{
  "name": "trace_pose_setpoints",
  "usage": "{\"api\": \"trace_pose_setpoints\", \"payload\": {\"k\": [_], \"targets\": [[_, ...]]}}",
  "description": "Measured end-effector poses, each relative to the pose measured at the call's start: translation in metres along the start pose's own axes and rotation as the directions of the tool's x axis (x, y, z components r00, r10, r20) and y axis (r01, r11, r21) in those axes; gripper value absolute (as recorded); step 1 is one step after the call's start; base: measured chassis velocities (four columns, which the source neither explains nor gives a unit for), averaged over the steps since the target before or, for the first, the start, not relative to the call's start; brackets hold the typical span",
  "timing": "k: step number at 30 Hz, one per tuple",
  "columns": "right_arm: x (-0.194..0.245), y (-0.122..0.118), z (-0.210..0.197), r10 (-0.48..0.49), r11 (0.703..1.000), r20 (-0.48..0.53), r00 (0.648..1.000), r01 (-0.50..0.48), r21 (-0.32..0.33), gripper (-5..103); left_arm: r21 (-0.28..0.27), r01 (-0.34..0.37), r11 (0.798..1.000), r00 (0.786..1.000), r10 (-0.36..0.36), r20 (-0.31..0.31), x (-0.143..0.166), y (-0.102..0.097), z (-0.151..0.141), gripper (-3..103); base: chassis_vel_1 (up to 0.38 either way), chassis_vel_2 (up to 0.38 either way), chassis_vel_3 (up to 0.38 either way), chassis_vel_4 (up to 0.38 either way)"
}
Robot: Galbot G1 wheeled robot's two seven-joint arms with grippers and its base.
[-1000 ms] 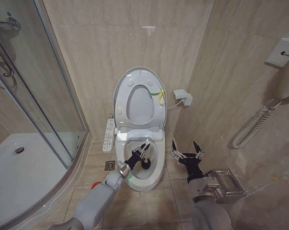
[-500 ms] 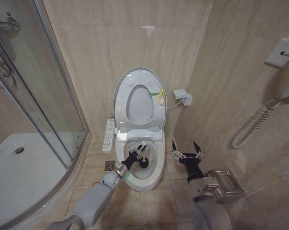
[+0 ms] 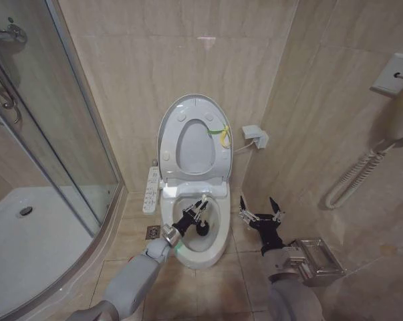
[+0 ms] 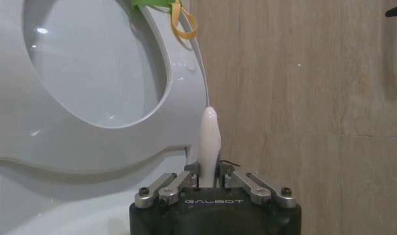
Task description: Open the toilet lid, clean the toilet bowl with a toilet brush, close the toilet lid, and flush.
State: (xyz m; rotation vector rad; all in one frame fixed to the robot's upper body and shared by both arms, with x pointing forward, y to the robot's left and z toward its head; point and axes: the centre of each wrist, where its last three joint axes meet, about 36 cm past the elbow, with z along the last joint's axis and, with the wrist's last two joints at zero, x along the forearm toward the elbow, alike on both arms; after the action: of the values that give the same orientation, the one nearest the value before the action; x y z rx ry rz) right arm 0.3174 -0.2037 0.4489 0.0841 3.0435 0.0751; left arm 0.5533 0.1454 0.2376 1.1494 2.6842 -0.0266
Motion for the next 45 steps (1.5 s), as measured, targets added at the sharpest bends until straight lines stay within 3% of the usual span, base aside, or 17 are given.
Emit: {"api": "trace_pose_setpoints", "payload": {"k": [18,29,34,39,45], "targets": [[0.0,0.0,0.0,0.0,1.0,0.0,1.0,0.0,0.0,100,-0.005,-0.016,1.0,1.0,0.016,0.0,-0.007,-0.001,-0.001,19,0.0,0.0,0.0,0.0],[0.0,0.0,0.0,0.0,1.0,0.0,1.0,0.0,0.0,100,0.002,-0.021,1.0,1.0,0.021,0.019,-0.03,-0.001,-0.007,19,-0.038,0.037,0.036,-0.042],[0.0,0.0,0.0,0.0,1.0,0.0,1.0,0.0,0.0,100,0.032,-0.045,0.998,0.998,0.046,-0.039,-0.012,-0.019,0.01,19,0.0,0.0,0.0,0.0],[0.0,0.0,0.0,0.0,1.0,0.0,1.0,0.0,0.0,100,-0.006,-0.062,0.998,0.994,0.061,-0.095,0.007,-0.016,0.022,19,0.0,0.0,0.0,0.0],[0.0,0.0,0.0,0.0,1.0,0.0,1.0,0.0,0.0,100,-0.013,-0.039,0.999,0.999,0.039,-0.016,-0.011,-0.014,0.004,19,0.0,0.0,0.0,0.0]]}}
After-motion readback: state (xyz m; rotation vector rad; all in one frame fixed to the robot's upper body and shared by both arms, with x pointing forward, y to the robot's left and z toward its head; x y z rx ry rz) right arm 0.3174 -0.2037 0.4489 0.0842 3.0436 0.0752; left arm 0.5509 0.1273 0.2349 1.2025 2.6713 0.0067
